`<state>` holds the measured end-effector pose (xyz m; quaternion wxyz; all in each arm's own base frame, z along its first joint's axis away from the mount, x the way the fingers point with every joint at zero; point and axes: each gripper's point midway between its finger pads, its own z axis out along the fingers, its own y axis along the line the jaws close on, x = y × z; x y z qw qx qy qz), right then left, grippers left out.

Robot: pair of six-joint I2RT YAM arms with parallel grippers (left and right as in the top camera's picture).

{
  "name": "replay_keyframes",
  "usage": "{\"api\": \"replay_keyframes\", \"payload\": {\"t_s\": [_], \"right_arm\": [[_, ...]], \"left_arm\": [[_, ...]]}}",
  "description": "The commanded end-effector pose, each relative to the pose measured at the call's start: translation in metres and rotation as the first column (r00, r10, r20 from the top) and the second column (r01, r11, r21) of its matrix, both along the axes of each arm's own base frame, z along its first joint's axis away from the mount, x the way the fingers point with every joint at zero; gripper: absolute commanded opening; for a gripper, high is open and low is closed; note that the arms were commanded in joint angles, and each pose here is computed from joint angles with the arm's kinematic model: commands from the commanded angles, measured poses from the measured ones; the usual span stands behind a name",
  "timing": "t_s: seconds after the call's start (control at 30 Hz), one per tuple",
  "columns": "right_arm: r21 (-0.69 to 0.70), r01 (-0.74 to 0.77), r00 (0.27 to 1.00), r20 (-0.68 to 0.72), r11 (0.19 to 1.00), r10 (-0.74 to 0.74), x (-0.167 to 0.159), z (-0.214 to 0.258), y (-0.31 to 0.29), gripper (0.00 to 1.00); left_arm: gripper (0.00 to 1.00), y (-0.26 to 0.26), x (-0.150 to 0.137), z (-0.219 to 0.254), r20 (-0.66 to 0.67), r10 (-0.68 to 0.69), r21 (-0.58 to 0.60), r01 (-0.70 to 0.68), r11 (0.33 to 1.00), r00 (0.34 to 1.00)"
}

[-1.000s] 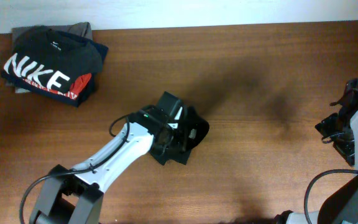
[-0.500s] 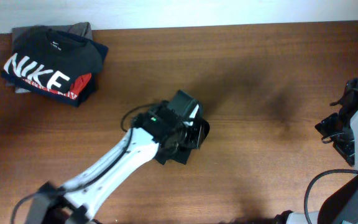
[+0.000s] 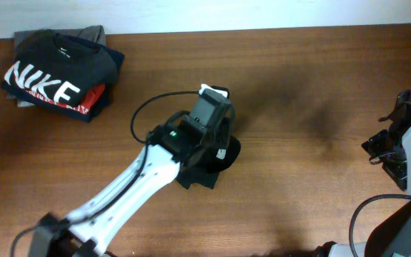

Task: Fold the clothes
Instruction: 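Grasp the folded black shirt bundle with the left gripper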

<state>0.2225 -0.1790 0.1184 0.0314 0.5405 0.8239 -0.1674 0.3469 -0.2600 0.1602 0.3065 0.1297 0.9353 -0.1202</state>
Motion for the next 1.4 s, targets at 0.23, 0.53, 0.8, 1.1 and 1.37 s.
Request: {"api": "replay_keyframes", "payload": {"t_s": [0.23, 0.53, 0.8, 1.1, 1.37], "right_arm": [[-0.022, 0.018, 0.999, 0.032, 1.000, -0.018, 0.002, 0.009, -0.003, 0.99], [-0.022, 0.018, 0.999, 0.032, 1.000, -0.018, 0.002, 0.009, -0.003, 0.99], [-0.022, 0.018, 0.999, 0.032, 1.000, -0.018, 0.002, 0.009, -0.003, 0.99], [-0.022, 0.018, 0.999, 0.032, 1.000, -0.018, 0.002, 0.009, -0.003, 0.99], [-0.022, 0.018, 0.999, 0.032, 1.000, -0.018, 0.002, 0.009, -0.003, 0.99]], "left_arm": [[0.53, 0.001, 0.014, -0.067, -0.193, -0.013, -0.036, 0.006, 0.999, 0.981], [0.54, -0.054, -0.024, -0.119, -0.312, -0.172, -0.076, 0.156, 0.985, 0.934], [0.55, -0.063, -0.016, -0.060, -0.230, -0.213, -0.105, 0.193, 0.975, 0.950], [0.76, 0.006, -0.002, 0.053, -0.083, -0.104, 0.023, 0.106, 0.994, 0.991], [0.75, 0.091, -0.010, 0.027, -0.291, -0.006, 0.108, 0.039, 0.993, 0.957]]}}
